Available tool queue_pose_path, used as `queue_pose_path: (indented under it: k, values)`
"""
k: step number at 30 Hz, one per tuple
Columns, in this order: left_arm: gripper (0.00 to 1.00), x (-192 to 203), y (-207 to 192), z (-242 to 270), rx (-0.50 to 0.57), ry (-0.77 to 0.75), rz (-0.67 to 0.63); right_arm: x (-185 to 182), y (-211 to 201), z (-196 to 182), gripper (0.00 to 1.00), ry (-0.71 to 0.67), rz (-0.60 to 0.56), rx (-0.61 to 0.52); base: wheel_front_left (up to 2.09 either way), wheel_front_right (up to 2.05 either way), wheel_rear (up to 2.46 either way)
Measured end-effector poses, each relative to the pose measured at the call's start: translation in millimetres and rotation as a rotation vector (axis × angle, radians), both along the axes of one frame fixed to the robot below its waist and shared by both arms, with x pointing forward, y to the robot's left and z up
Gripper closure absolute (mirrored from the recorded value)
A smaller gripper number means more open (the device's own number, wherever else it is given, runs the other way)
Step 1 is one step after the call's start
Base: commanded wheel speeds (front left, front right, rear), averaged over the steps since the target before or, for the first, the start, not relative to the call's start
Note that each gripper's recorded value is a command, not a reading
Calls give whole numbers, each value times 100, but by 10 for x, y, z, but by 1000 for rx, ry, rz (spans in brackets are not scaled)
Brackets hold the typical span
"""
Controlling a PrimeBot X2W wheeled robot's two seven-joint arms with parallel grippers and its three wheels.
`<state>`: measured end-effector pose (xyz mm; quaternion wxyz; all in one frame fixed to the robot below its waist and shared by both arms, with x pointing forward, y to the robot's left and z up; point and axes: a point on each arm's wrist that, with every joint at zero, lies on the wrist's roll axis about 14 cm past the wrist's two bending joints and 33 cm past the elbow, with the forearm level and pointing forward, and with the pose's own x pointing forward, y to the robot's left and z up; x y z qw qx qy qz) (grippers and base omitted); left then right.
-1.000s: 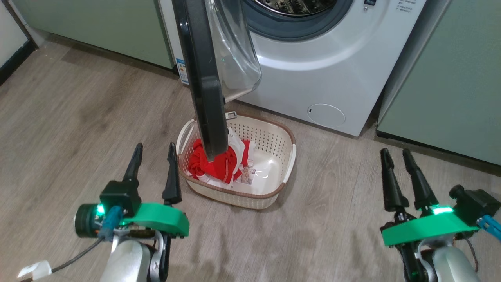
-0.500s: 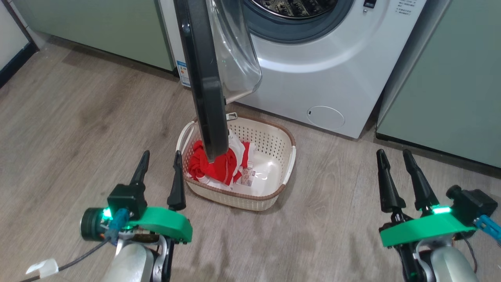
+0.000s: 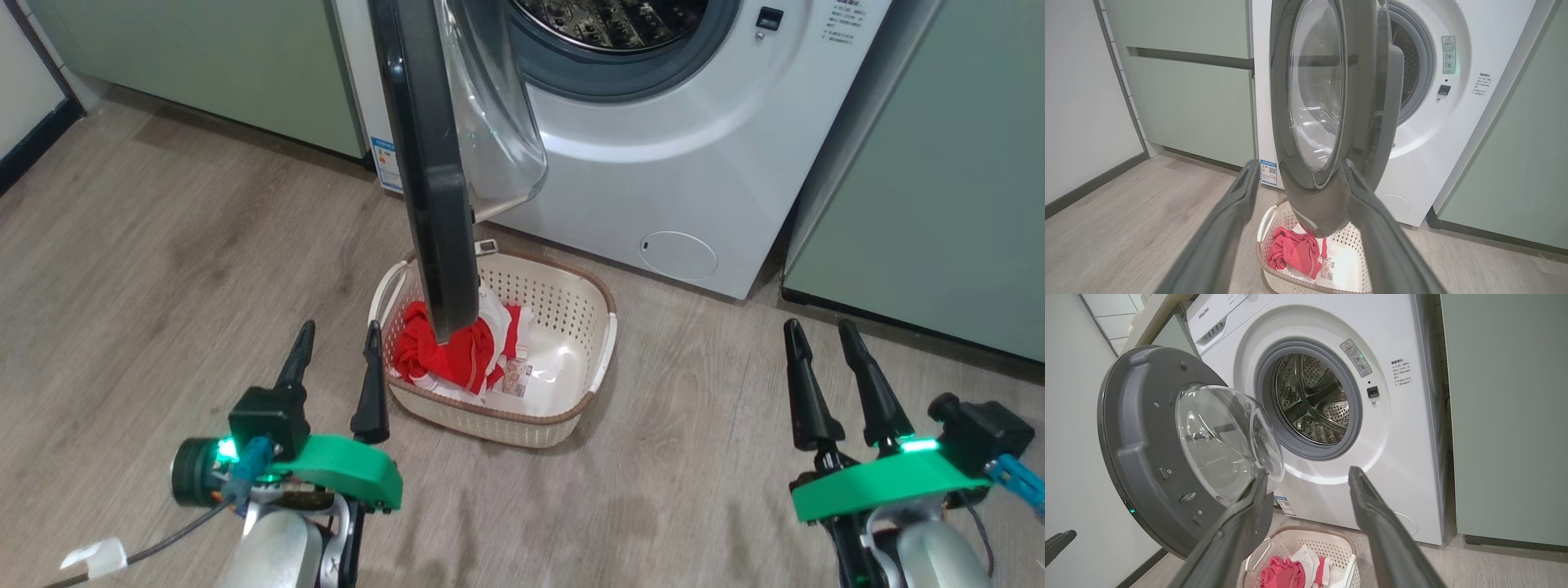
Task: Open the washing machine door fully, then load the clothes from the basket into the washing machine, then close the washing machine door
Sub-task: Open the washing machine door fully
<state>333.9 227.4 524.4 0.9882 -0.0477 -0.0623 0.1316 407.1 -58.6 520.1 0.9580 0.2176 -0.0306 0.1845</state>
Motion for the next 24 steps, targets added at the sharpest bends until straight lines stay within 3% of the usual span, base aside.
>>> queue_pose_path:
  k: [7, 8, 10, 24]
  values:
    - [0, 4, 0, -10, 0, 3, 0, -10, -2, -40, 0, 12, -1, 0, 0, 0, 0]
    - [6, 5, 1, -11, 0, 4, 0, -8, -4, -42, 0, 12, -1, 0, 0, 0, 0]
    - [100, 6, 0, -14, -1, 5, 0, -6, -10, -50, 0, 15, -3, 1, 0, 0, 0]
    - [100, 27, 63, 159, 2, -49, 18, 17, -58, -93, 0, 27, -19, -1, 0, 0, 0]
